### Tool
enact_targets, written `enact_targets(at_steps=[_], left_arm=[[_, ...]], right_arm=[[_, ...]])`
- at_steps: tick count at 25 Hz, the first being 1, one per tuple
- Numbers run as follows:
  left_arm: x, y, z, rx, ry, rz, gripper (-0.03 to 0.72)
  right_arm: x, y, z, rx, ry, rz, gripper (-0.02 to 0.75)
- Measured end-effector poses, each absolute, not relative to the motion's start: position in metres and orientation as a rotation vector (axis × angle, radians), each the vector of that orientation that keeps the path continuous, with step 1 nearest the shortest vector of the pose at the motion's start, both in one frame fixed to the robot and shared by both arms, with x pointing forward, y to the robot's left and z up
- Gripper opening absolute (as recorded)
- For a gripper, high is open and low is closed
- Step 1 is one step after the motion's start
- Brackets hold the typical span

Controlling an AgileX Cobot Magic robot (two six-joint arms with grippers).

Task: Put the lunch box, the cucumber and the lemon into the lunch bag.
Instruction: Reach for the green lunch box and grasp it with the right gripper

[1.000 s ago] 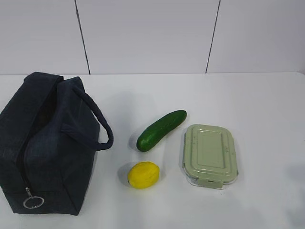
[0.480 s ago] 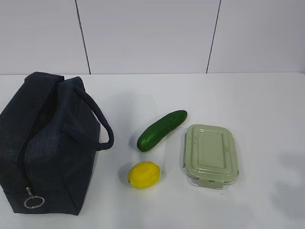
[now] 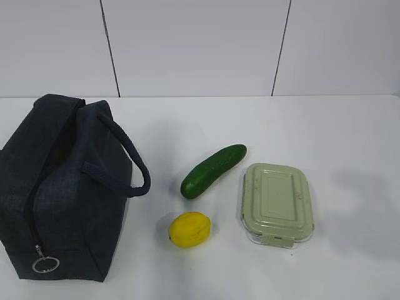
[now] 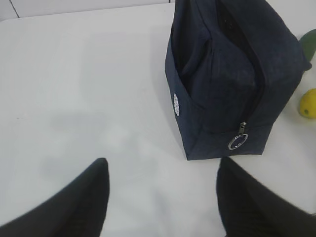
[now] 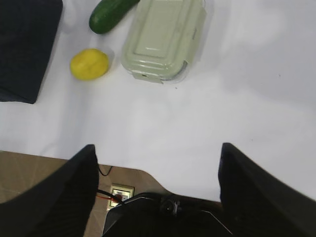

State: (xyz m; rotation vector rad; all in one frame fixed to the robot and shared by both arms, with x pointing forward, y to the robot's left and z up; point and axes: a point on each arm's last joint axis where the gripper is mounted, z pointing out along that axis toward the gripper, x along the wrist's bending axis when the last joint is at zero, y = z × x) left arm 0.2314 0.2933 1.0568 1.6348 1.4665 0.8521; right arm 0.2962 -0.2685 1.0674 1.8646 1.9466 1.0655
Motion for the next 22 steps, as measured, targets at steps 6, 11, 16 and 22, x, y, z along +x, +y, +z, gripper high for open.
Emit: enact_targets(at_steps=[6,11,16,22], left_arm=[[0.231,0.293,1.057,1.635,1.466,0.852,0.495],[0.231,0.293,1.057,1.635,1.466,0.852,0.495],[0.231,0.293,1.057,1.635,1.466,0.852,0.495],[0.231,0.293,1.057,1.635,1.466,0.852,0.495]], right_arm=[[0.326,-0.258,1.094,1.79,2.017,1.189,0.571],[0.353,-0.248,1.101,1.727,2.147,1.263,0.569],[0.373,-0.241,1.096,1.706,2.23,1.33,0.568],[0.397,-0.235,1.088,1.678,2.293,1.421,0.568]])
